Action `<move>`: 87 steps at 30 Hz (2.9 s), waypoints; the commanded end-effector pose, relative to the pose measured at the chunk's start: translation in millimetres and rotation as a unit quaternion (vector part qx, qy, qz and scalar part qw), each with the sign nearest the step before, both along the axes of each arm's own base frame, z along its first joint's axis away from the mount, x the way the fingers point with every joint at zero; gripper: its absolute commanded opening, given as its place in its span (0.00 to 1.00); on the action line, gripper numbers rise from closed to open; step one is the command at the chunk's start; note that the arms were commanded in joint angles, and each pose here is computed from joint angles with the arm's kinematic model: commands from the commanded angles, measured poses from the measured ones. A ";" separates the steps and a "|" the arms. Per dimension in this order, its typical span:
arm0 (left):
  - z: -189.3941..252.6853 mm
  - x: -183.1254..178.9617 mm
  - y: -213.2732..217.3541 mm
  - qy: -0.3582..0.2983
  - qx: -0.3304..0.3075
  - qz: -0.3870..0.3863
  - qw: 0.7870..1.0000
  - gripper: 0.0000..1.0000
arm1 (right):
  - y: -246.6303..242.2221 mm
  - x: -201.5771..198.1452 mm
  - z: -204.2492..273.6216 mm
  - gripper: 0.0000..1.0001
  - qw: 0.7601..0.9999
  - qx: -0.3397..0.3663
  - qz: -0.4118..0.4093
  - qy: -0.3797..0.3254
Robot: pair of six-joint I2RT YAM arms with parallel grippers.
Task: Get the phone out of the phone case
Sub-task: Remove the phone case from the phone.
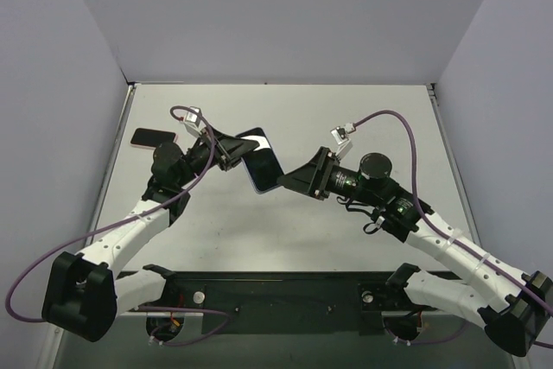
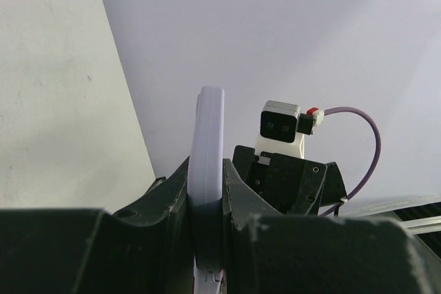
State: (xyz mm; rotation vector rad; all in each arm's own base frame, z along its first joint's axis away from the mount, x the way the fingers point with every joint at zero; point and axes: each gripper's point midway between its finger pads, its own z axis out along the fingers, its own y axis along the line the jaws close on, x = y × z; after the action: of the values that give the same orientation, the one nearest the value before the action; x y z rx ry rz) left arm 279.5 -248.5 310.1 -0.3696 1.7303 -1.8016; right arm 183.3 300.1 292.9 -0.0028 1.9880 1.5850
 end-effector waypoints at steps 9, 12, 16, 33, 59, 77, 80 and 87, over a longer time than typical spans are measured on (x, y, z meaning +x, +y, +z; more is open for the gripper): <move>55.6 -25.0 -4.3 -0.053 -0.115 -0.041 0.991 0.00 | 5.7 2.0 21.6 0.47 0.998 0.050 0.001 -0.032; 61.0 -30.6 -8.7 -0.056 -0.121 -0.059 0.989 0.00 | 3.8 4.3 24.6 0.48 0.998 0.056 -0.005 -0.035; 59.6 -38.3 -20.1 -0.055 -0.106 -0.074 0.990 0.00 | 3.1 7.7 33.3 0.48 0.997 0.069 -0.011 -0.040; 47.4 -71.4 -54.6 -0.126 0.022 -0.125 0.984 0.25 | 13.0 23.8 40.4 0.00 0.994 0.089 0.017 -0.063; 15.8 -80.8 -28.8 -0.182 0.014 -0.079 0.980 0.41 | -15.3 4.7 90.0 0.00 0.975 0.213 0.051 -0.046; 22.6 -58.2 -50.1 -0.170 0.049 -0.081 0.981 0.29 | -3.4 2.6 65.2 0.00 0.982 0.179 0.059 -0.022; 14.6 -46.8 -48.6 -0.156 0.089 -0.059 0.982 0.18 | -3.2 3.1 60.4 0.00 0.985 0.162 0.057 -0.029; -70.6 -2.6 0.7 0.013 0.294 0.088 0.952 0.00 | -6.2 9.9 23.4 0.00 0.997 0.059 0.032 -0.034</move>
State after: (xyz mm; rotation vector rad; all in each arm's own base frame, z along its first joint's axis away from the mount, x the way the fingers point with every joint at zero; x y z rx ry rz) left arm 248.9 -290.9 285.2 -0.0510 1.8866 -1.5234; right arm 197.3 298.8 300.9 0.0706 1.9104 1.8326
